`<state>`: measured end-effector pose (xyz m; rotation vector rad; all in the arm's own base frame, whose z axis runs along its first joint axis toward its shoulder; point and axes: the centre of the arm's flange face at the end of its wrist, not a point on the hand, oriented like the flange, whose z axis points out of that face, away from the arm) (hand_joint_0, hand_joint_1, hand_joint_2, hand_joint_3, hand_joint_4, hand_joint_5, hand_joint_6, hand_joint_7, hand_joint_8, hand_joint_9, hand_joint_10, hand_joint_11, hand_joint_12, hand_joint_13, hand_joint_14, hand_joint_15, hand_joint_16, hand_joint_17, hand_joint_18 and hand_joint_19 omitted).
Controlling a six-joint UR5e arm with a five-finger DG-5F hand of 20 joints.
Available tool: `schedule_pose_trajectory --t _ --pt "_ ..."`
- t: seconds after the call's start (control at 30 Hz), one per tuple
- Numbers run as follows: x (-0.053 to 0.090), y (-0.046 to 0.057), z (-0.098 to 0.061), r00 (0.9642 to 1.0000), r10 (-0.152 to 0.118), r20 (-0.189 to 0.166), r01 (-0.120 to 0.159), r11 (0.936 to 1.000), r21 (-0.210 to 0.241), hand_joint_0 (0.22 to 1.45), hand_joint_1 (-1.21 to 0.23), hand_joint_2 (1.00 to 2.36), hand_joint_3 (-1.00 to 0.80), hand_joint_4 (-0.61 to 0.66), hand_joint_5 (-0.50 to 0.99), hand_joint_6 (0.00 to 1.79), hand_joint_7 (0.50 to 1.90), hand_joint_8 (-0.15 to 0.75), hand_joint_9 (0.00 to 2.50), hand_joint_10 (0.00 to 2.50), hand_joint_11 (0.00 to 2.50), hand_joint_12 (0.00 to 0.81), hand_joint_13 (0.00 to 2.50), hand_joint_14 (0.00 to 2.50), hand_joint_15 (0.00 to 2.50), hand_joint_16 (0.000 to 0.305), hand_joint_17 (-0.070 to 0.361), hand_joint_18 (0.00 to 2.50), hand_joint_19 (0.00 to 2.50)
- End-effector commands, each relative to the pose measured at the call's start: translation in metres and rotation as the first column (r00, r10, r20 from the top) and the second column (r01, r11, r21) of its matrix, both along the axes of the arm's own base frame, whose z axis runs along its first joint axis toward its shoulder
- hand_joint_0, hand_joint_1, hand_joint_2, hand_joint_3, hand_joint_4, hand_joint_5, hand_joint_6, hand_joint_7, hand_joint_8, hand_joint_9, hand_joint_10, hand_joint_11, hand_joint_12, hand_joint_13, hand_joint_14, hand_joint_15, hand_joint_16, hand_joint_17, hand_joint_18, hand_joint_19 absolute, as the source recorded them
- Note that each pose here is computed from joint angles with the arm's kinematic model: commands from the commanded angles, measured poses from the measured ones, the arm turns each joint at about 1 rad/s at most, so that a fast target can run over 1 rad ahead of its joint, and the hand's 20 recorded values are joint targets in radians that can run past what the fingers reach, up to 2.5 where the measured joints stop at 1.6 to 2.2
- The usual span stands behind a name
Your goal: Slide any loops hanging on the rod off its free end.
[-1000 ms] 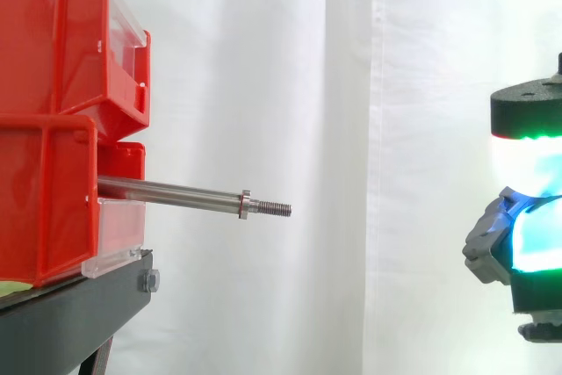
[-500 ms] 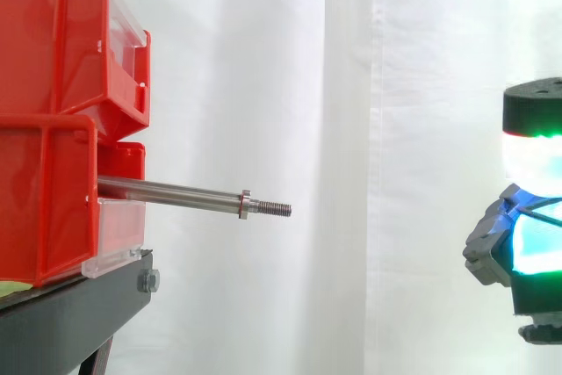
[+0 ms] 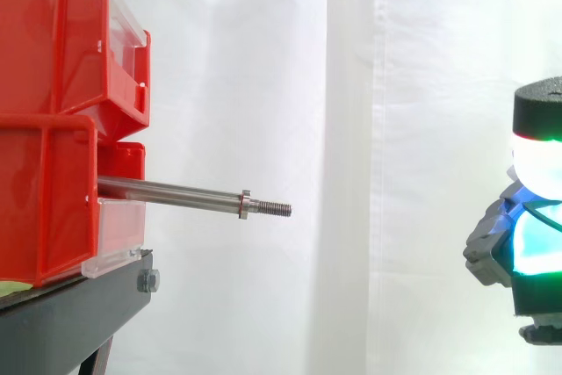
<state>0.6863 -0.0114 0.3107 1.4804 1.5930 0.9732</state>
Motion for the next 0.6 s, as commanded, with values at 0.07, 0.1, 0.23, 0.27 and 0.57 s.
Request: schedule_pose_trajectory --t 0.07,0.1,0.23,0.27,0.57 --pt "0.0002 -0.0005 0.0008 1.0 -0.001 0.002 0.001 1.0 0.0 0.6 -0.76 1.03 -0.02 0.18 -0.14 0.9 1.36 0.33 1.18 0.03 0.65 0.378 1.01 0.02 0.52 0.067 0.15 0.89 0.71" --pt "-0.0001 0.0005 0.0002 1.0 0.001 0.0 -0.001 1.0 0.0 0.6 -0.76 1.03 -0.01 0.17 -0.14 0.9 1.36 0.327 1.19 0.02 0.65 0.379 1.02 0.02 0.53 0.066 0.149 0.89 0.72" --pt "-0.0001 0.0005 0.0002 1.0 0.001 0.0 -0.001 1.0 0.0 0.59 -0.76 1.03 0.01 0.18 -0.14 0.9 1.37 0.322 1.21 0.03 0.65 0.382 1.02 0.02 0.53 0.066 0.149 0.89 0.72" --pt "-0.0001 0.0005 0.0002 1.0 0.001 0.0 -0.001 1.0 0.0 0.59 -0.75 1.03 0.01 0.18 -0.13 0.9 1.37 0.318 1.21 0.02 0.66 0.378 1.02 0.02 0.53 0.066 0.149 0.89 0.72" --pt "0.0007 0.0008 -0.0006 1.0 0.002 0.003 -0.002 1.0 0.001 0.57 -0.72 1.02 0.02 0.17 -0.12 0.89 1.37 0.326 1.17 0.02 0.51 0.415 0.93 0.02 0.44 0.073 0.165 0.88 0.67"
